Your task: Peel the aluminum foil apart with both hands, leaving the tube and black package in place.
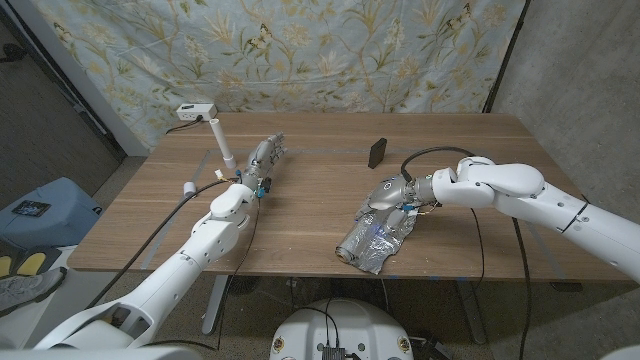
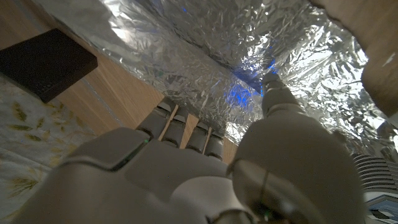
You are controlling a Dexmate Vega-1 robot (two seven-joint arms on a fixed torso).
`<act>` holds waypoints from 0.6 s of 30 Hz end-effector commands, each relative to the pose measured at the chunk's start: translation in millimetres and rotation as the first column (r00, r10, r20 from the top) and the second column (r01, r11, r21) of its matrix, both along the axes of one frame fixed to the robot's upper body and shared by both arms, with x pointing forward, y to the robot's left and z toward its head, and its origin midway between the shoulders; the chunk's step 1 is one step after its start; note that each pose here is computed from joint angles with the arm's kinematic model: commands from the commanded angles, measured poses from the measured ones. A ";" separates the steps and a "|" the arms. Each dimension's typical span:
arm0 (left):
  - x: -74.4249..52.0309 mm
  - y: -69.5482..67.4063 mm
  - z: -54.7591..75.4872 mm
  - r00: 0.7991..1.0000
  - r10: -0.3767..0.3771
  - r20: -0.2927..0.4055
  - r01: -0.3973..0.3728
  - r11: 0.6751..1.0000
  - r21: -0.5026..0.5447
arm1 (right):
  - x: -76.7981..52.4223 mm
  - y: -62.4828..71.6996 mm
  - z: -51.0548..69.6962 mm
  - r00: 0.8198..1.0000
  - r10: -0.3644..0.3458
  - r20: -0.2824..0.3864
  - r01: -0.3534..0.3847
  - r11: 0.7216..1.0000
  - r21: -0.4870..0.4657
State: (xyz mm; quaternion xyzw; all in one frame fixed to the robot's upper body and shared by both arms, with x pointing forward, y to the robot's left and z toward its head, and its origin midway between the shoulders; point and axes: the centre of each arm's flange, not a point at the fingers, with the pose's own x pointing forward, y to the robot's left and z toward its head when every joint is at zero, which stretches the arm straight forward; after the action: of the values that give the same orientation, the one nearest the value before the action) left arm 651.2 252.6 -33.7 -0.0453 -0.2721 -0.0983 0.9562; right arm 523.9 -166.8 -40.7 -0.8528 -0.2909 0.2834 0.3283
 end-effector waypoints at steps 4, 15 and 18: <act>-2.6 -1.4 -2.1 1.000 0.004 0.002 -0.004 1.000 -0.010 | -3.2 5.0 -1.2 0.999 0.029 0.013 -0.030 0.999 0.014; -4.6 -1.5 -5.4 1.000 0.008 -0.003 -0.008 1.000 -0.018 | -4.3 10.8 -3.1 0.996 0.077 0.033 -0.078 0.996 0.039; -5.0 -1.3 -6.1 1.000 0.007 0.000 -0.007 1.000 -0.022 | -3.7 12.7 -4.2 0.994 0.099 0.036 -0.101 0.994 0.045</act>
State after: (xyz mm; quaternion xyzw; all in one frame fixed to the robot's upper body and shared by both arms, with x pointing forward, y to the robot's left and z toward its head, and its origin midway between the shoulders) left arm 647.9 250.8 -37.7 -0.0505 -0.2730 -0.0951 0.9560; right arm 519.5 -159.0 -41.8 -0.8442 -0.3202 0.2785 0.3274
